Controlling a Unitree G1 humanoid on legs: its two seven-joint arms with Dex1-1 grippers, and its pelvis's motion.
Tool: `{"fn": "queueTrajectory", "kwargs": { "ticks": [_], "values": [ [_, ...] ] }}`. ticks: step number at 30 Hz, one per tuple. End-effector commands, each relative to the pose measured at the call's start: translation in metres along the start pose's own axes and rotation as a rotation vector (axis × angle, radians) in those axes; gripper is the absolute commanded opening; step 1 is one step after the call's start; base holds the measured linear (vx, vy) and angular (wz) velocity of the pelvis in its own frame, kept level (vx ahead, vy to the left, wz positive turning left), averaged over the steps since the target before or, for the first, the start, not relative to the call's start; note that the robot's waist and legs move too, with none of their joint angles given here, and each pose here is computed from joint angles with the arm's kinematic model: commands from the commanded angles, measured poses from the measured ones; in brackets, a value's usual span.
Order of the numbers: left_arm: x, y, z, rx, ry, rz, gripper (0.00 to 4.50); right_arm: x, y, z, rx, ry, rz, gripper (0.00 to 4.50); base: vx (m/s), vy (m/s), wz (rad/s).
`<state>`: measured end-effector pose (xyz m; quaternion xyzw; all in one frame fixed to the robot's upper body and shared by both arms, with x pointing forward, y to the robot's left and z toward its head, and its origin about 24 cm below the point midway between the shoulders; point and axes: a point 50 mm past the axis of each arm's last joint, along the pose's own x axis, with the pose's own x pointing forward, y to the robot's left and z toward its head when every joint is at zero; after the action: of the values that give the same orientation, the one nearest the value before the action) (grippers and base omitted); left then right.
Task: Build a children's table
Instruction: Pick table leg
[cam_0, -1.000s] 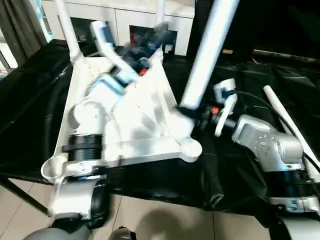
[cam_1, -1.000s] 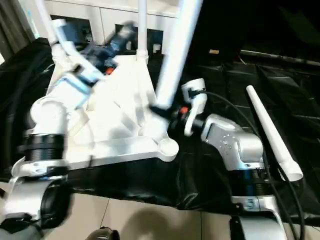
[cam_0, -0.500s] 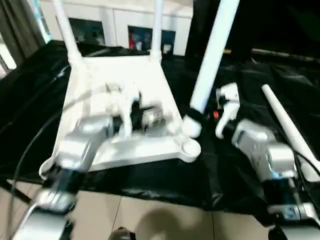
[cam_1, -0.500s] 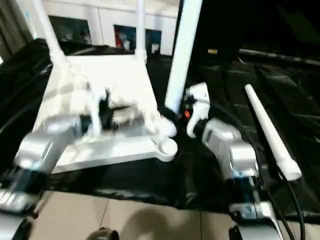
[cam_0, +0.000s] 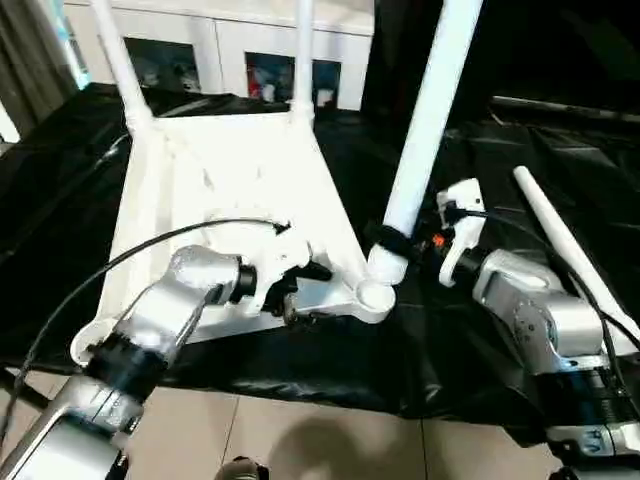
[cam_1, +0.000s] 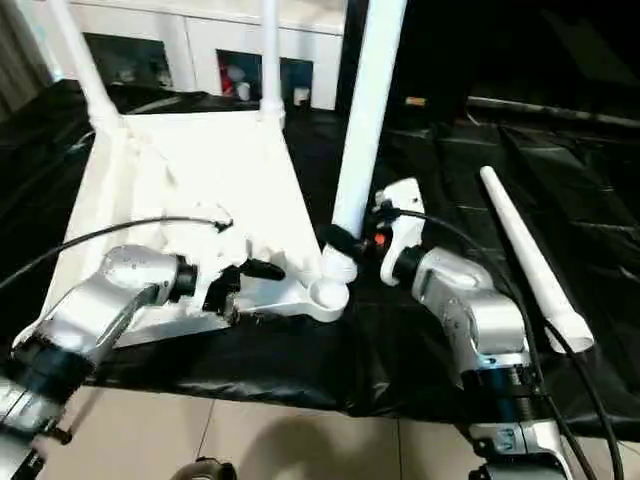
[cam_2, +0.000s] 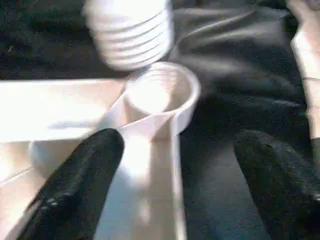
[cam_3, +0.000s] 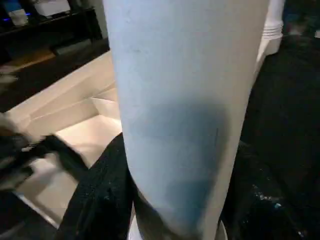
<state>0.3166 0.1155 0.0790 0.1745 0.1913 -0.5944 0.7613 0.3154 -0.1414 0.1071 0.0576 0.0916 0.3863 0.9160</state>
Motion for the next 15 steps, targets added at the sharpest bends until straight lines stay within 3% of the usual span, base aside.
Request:
{"fn": "queueTrajectory", "kwargs": {
  "ticks": [1,15],
  "values": [
    [0.0011,0.0018,-0.0029,-0.019,0.038,0.007,3.67,-0.0035,0.0006,0.0023,-0.009,0.001,0.001,1.91,0.000,0.000,0.00],
    [0.0014,0.0044,-0.0099,-0.071,0.104,0.023,2.50,-0.0021,0.0058,-0.0028,0.019,0.023,-0.009,1.91,0.000,0.000,0.00]
  ]
}}
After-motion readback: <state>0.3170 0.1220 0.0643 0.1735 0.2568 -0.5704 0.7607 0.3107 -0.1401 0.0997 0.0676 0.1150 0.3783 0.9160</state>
